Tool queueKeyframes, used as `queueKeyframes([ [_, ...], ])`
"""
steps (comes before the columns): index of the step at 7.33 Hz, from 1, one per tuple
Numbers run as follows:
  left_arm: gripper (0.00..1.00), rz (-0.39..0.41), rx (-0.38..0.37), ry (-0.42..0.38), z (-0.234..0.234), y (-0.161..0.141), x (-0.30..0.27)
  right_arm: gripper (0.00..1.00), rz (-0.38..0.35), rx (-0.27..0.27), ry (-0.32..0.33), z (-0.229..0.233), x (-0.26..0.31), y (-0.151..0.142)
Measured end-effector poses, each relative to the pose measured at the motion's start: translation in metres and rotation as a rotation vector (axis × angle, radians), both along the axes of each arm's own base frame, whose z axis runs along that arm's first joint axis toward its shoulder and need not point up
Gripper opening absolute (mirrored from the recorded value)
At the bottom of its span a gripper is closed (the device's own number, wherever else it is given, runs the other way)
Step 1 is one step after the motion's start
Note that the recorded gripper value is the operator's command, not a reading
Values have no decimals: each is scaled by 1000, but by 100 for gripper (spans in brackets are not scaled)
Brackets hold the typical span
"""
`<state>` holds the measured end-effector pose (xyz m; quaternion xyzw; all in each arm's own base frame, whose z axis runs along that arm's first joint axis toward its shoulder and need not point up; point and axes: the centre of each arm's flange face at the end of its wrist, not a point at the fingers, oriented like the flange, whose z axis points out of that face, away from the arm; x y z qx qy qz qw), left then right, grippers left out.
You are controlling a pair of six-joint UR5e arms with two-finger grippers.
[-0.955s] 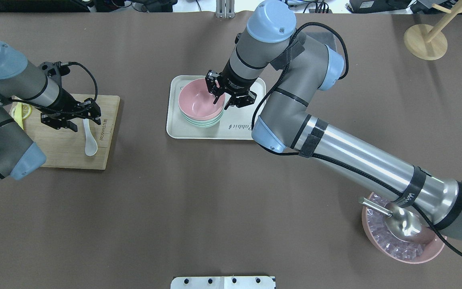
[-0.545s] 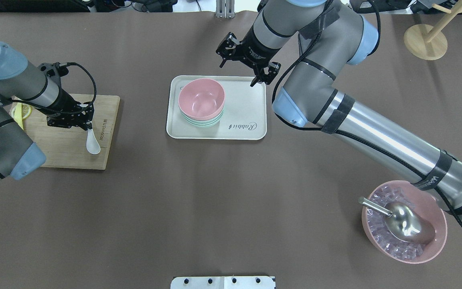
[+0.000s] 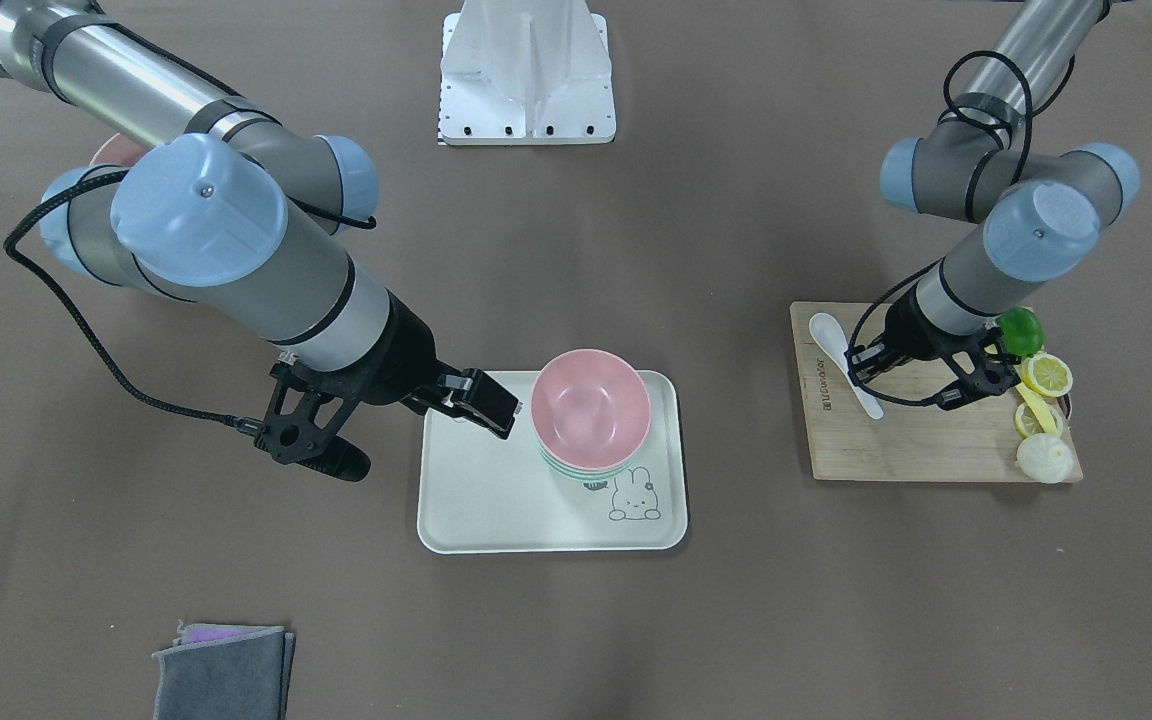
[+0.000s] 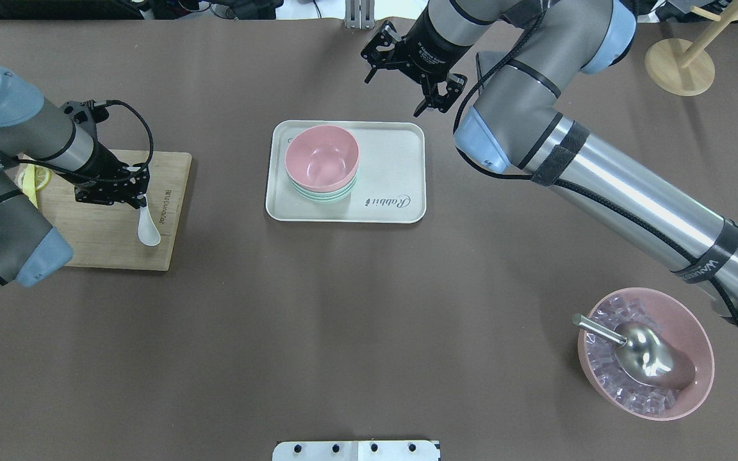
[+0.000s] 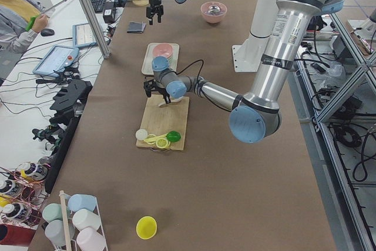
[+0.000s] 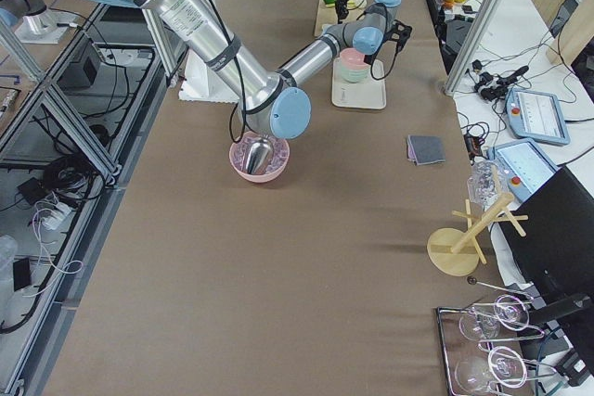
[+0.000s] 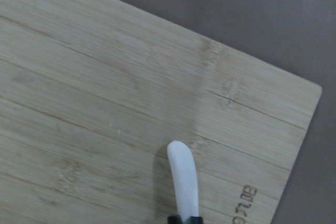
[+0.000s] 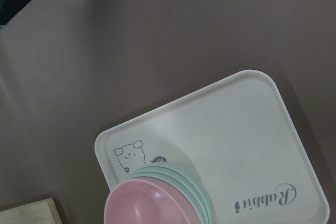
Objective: Stack pink bowl on green and place spoon
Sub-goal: 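Open the right gripper and withdraw it while the left gripper grasps the white spoon, then lift the white spoon with the left gripper toward the tray while the right arm retracts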
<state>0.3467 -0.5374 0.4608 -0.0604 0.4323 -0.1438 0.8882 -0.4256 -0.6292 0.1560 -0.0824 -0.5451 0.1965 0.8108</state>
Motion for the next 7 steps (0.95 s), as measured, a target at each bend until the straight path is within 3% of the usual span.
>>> queueKeyframes([
  [5, 0, 19, 5, 32, -17, -2, 5, 100, 0, -16, -9, 7, 17, -9],
  [6, 36, 22, 3, 35, -18, -3, 6, 100, -2, -18, -9, 10, 21, -10],
  [7, 54, 23, 0, 34, -18, -3, 5, 100, -2, -20, -9, 14, 24, -11],
])
